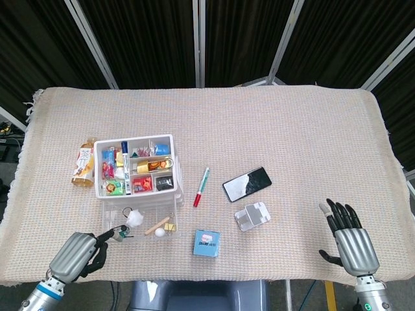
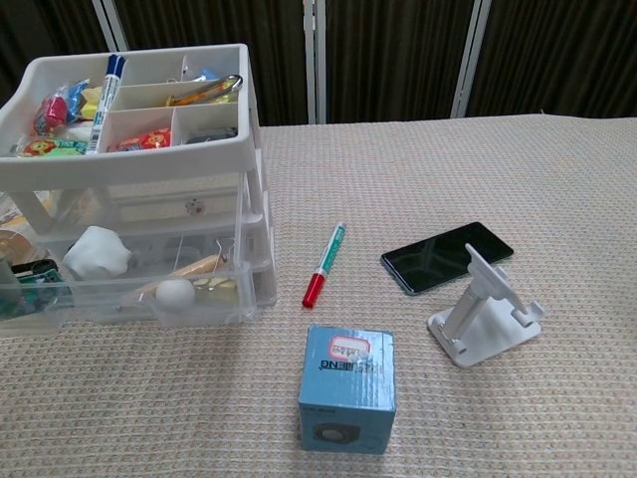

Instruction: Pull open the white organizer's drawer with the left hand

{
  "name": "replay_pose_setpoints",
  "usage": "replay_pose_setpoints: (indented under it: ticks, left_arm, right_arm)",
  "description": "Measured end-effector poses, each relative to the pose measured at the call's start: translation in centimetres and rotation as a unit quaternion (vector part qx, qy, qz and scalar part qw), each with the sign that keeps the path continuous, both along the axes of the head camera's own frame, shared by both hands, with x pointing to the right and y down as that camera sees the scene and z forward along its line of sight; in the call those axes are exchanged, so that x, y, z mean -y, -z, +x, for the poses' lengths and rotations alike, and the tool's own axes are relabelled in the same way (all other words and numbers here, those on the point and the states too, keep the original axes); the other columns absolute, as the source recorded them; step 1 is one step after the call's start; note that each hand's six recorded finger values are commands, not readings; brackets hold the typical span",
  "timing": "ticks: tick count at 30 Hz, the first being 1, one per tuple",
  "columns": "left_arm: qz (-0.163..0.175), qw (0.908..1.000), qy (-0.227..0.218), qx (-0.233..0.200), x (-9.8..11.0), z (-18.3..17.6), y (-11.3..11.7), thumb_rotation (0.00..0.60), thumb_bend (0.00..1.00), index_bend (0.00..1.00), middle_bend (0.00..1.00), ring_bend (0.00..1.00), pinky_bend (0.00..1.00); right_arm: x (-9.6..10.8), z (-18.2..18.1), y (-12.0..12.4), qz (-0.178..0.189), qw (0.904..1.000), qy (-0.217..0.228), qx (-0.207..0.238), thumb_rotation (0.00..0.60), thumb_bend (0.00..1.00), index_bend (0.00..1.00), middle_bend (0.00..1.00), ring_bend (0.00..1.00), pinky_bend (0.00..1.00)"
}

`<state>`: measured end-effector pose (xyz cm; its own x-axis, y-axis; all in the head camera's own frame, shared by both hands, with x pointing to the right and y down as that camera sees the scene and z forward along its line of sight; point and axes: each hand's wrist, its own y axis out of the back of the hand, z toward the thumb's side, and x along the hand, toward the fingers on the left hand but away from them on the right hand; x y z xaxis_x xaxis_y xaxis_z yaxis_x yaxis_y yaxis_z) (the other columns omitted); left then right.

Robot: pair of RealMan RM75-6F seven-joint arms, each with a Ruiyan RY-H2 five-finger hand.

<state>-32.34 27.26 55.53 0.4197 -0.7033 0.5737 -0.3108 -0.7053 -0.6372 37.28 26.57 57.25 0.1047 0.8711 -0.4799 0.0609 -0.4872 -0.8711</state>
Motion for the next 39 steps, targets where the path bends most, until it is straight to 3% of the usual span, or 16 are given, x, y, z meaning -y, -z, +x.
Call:
replay_pose_setpoints:
  ticks: [4,12,20,25,32,36,39]
  left_arm:
    - [0.002,1.0,0.0,-0.002,0.1,0.0,0.1,0.6,0.79,0.16,0.79,0.8,0.66]
    - [0.007,1.0,-0.002,-0.005,0.2,0.0,0.5,0.6,0.69,0.15,0.79,0.8,0.66]
    - [0.032,0.9995,-0.002,-0.002,0.7,-0.3,1.8,0.6,0.51,0.16,0.79,0.8,0.66]
    - [0.06,0.9982,-0.003,0.006,1.7,-0.4,3.2,0.6,0.42,0.28,0.81,0.81,0.66]
    - [0.105,0.994,-0.007,0.03,3.9,-0.3,5.2,0.6,0.3,0.34,0.83,0.83,0.67]
    - [0.122,0.9905,-0.017,0.062,5.4,-0.2,5.5,0.6,0.2,0.4,0.91,0.89,0.72]
    - [0.129,0.9872,-0.028,0.09,6.7,-0.1,5.4,0.6,0.19,0.46,0.98,0.94,0.79]
  right_arm:
    - [-0.1,-0.1,-0.1,-0.002,1.0,0.002,-0.001,0.6,0.01,0.0,0.0,0.0,0.0]
    - [-0.1,-0.1,-0.1,0.0,1.0,0.001,0.001,0.6,0.01,0.0,0.0,0.0,0.0]
    - [-0.1,-0.1,-0.1,0.0,1.0,0.001,0.001,0.6,0.01,0.0,0.0,0.0,0.0]
    - [0.0,-0.1,0.0,0.002,1.0,0.001,0.001,0.6,0.01,0.0,0.0,0.0,0.0]
    - [-0.1,-0.1,-0.1,0.0,1.0,0.002,0.0,0.6,0.01,0.0,0.0,0.0,0.0]
    - [0.0,-0.1,-0.1,0.0,1.0,0.001,0.0,0.6,0.01,0.0,0.0,0.0,0.0]
    - [-0.1,-0.1,-0.2,-0.002,1.0,0.002,-0.001,0.6,0.01,0.0,0.0,0.0,0.0]
